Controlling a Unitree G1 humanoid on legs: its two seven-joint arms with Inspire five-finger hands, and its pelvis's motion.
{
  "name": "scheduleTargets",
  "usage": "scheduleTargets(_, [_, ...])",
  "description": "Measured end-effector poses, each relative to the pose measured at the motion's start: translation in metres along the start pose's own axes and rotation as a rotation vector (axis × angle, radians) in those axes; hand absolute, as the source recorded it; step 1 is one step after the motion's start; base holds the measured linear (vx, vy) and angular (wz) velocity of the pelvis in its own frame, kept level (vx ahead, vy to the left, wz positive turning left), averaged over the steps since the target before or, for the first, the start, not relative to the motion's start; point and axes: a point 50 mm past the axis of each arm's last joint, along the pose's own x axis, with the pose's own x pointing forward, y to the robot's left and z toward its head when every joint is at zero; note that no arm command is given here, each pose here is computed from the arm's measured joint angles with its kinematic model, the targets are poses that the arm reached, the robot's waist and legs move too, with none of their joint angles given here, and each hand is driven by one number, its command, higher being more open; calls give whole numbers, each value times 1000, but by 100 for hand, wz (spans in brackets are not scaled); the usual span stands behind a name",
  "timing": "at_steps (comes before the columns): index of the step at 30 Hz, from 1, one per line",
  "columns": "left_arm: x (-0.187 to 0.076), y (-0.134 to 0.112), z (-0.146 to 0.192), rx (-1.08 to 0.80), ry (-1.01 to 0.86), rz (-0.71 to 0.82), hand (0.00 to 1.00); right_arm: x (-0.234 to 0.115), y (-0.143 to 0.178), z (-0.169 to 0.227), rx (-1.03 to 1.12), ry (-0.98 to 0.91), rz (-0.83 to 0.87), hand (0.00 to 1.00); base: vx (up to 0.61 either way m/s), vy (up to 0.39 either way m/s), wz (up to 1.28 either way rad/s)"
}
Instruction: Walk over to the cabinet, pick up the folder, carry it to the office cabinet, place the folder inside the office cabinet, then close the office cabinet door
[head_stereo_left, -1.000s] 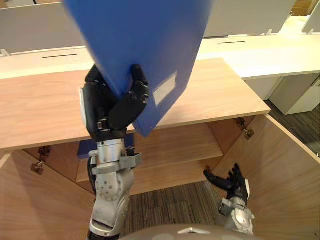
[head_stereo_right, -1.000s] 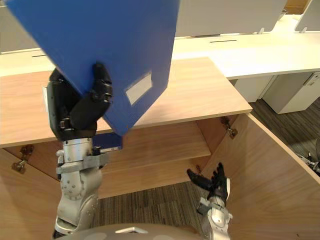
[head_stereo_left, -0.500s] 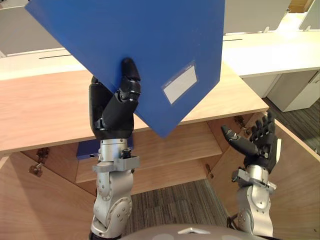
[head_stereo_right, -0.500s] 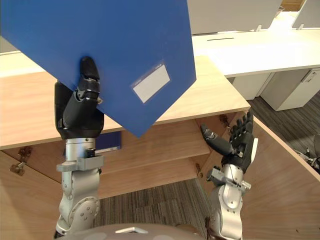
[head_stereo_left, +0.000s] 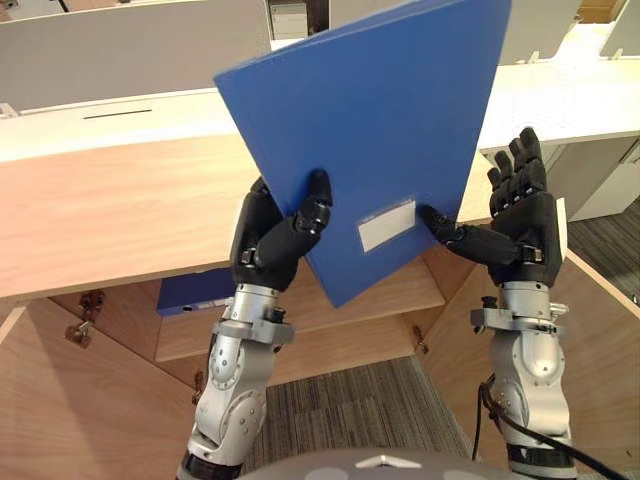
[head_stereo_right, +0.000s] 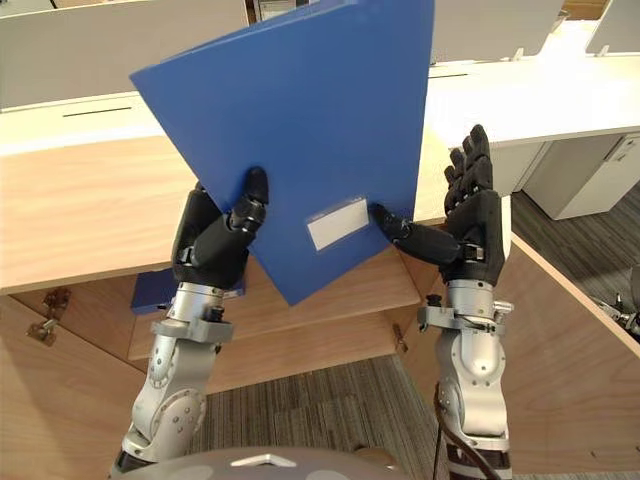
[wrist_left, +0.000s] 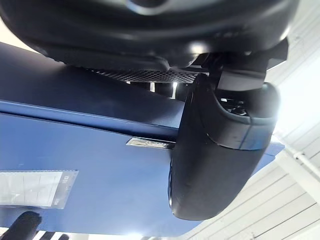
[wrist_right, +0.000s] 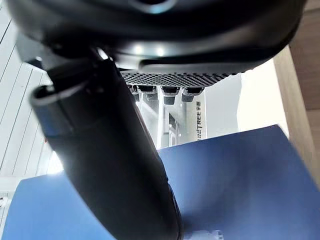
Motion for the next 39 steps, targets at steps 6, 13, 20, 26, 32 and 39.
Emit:
scheduleTargets(6, [-1, 8, 1, 34, 17, -43, 0, 13, -4, 5, -56, -19, 124, 100, -12, -17, 6])
scheduleTargets(13, [13, 25, 5, 61, 29, -127, 0, 34, -14, -11, -91, 60, 273, 100, -45, -1, 5])
scheduleTargets(20, [26, 33, 9, 38, 28, -213, 0, 43, -10, -31, 79, 206, 456, 0, -30, 5, 0])
scheduleTargets(26, [36, 44, 12, 59, 4, -229, 0, 58, -3, -31, 31, 242, 598, 0, -4, -4, 1])
scheduleTargets(32, [35, 58, 6, 80, 37, -162, 0, 52, 4, -45, 59, 302, 600, 0, -1, -23, 7])
scheduleTargets(39, [32, 61, 6, 115, 3, -73, 100, 48, 23, -50, 111, 276, 593, 0, 0, -2, 1])
